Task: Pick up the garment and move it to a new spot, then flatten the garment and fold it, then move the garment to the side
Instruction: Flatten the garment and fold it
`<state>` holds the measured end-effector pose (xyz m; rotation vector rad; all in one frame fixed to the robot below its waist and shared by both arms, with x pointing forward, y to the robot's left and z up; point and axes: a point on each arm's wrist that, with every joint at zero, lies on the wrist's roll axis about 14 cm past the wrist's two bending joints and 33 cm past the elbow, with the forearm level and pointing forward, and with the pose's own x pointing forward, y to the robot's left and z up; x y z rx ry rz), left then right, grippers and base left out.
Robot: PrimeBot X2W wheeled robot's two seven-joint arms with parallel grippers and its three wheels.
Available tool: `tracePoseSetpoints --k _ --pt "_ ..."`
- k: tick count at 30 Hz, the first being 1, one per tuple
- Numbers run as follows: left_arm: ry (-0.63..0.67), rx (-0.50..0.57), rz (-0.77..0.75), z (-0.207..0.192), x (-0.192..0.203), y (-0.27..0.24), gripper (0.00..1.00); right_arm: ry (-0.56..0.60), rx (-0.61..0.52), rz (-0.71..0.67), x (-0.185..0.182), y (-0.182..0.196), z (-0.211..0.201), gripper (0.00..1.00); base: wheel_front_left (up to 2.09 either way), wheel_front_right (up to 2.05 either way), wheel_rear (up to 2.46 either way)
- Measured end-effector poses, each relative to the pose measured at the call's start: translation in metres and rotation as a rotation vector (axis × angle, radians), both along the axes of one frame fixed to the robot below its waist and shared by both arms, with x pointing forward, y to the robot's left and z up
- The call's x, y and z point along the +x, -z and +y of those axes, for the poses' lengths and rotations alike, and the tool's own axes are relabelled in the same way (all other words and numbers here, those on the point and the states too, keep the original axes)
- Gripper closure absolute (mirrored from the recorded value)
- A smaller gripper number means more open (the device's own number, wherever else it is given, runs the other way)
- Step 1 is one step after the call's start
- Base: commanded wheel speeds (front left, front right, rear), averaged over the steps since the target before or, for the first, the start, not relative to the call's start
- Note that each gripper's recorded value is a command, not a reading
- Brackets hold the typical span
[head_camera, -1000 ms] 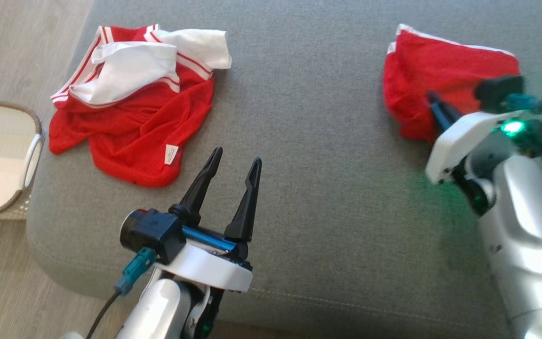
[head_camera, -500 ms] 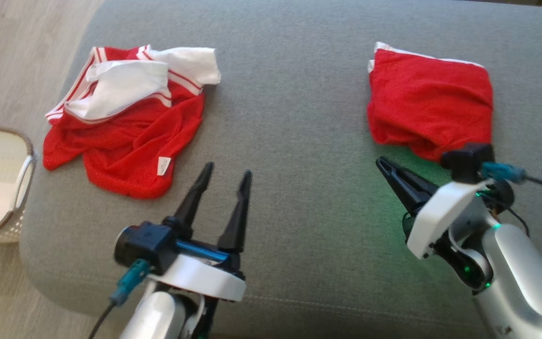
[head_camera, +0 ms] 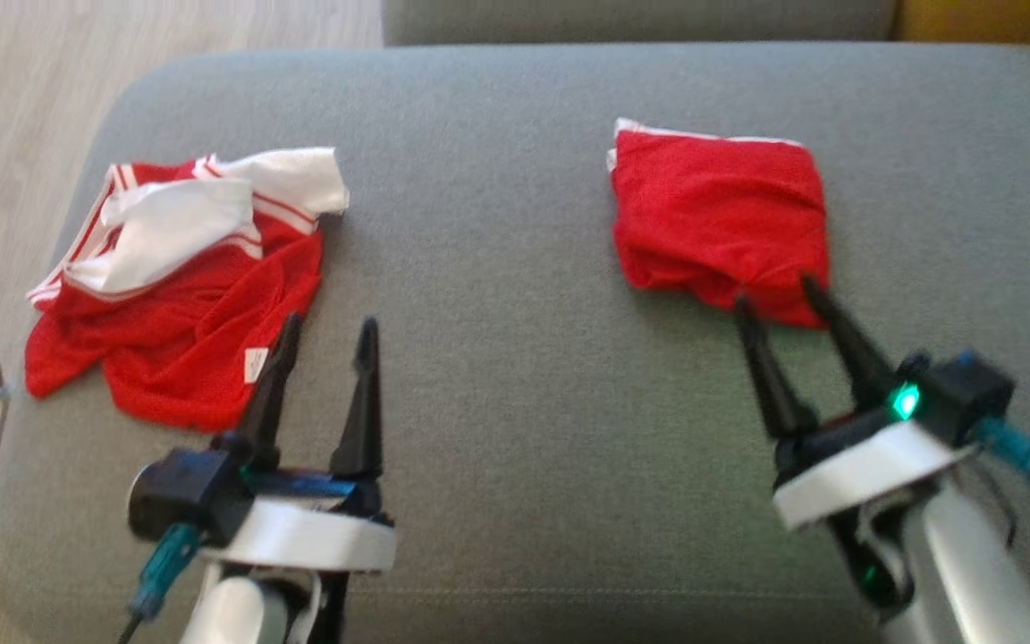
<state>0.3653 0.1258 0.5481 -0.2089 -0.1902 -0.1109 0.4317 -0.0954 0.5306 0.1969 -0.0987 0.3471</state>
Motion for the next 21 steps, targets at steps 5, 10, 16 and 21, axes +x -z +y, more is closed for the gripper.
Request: tracePoseSetpoints --k 5,10,16,21 --pt "-0.027 0.011 0.039 0.007 -0.020 0.013 0.00 0.048 -0.024 0.050 -0.035 0.024 -0.014 0.00 0.00 0.00 0.00" --pt "-0.056 0.070 0.042 0.013 -0.035 0.016 0.00 0.119 -0.061 0.025 -0.053 0.021 -0.033 0.00 0.00 0.00 0.00" --pt "-0.044 0.124 -0.002 0.011 -0.045 0.005 0.00 0.205 -0.069 -0.023 -0.069 0.007 -0.058 0.00 0.00 0.00 0.00" --pt "-0.043 0.129 0.019 0.012 -0.053 0.012 0.00 0.237 -0.072 0.005 -0.080 0.016 -0.067 0.00 0.00 0.00 0.00"
